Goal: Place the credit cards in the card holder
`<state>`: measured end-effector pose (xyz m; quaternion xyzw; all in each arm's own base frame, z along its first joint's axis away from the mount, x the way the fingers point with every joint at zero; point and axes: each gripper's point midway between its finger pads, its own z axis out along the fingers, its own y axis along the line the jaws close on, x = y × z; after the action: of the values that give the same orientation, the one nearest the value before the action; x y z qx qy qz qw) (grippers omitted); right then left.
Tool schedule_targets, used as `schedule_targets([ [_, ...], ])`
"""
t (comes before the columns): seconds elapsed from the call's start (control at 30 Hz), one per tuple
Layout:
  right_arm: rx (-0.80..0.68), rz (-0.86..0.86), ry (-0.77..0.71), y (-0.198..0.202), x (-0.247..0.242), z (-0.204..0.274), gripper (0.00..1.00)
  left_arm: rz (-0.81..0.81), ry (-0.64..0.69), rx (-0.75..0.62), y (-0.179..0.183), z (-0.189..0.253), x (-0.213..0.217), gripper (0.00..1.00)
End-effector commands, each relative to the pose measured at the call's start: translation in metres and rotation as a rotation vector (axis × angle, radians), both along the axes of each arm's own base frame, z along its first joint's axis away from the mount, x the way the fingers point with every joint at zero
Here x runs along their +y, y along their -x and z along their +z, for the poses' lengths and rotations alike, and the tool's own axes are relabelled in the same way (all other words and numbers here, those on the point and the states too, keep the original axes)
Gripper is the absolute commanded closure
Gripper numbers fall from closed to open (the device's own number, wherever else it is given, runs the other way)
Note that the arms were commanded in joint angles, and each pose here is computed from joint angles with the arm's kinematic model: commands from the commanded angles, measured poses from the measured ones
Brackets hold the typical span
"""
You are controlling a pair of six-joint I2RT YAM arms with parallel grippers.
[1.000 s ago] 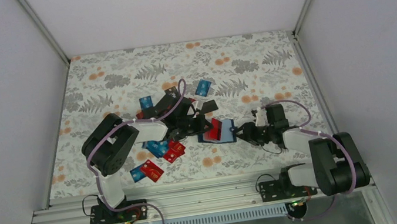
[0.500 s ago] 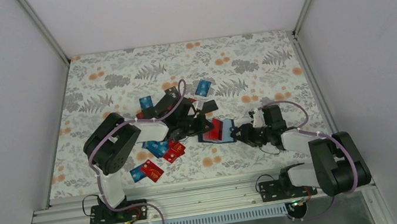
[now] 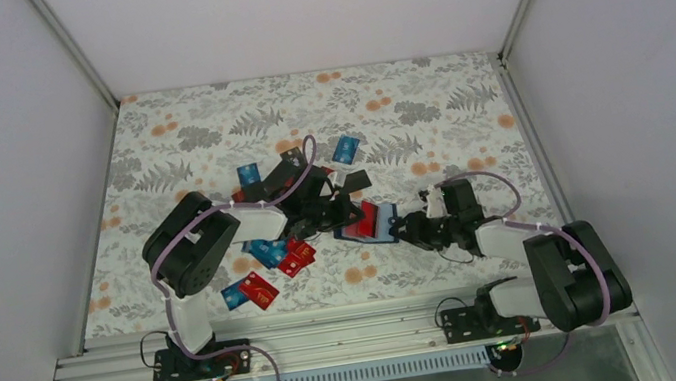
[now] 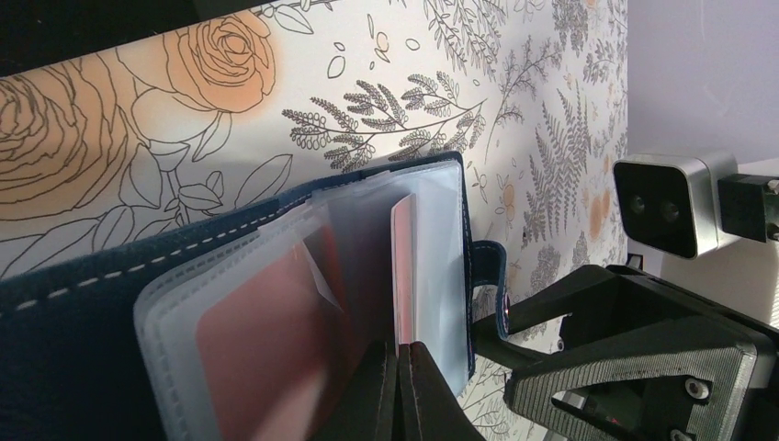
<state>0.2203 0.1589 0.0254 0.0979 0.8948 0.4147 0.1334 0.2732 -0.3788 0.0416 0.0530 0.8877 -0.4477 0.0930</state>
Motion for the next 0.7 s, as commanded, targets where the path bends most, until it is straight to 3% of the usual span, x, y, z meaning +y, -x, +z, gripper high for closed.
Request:
schedule_targets([
  [0.0, -0.008, 0.021, -0.009, 0.000, 0.008, 0.001, 0.61, -0.004, -0.061, 0.068, 0.013, -0.027, 0.005, 0.98],
  [0.67, -0.016, 0.044, -0.004, -0.003, 0.020, 0.005, 0.61, -0.002, -0.079, 0.100, 0.017, -0.034, 0.002, 0.98],
])
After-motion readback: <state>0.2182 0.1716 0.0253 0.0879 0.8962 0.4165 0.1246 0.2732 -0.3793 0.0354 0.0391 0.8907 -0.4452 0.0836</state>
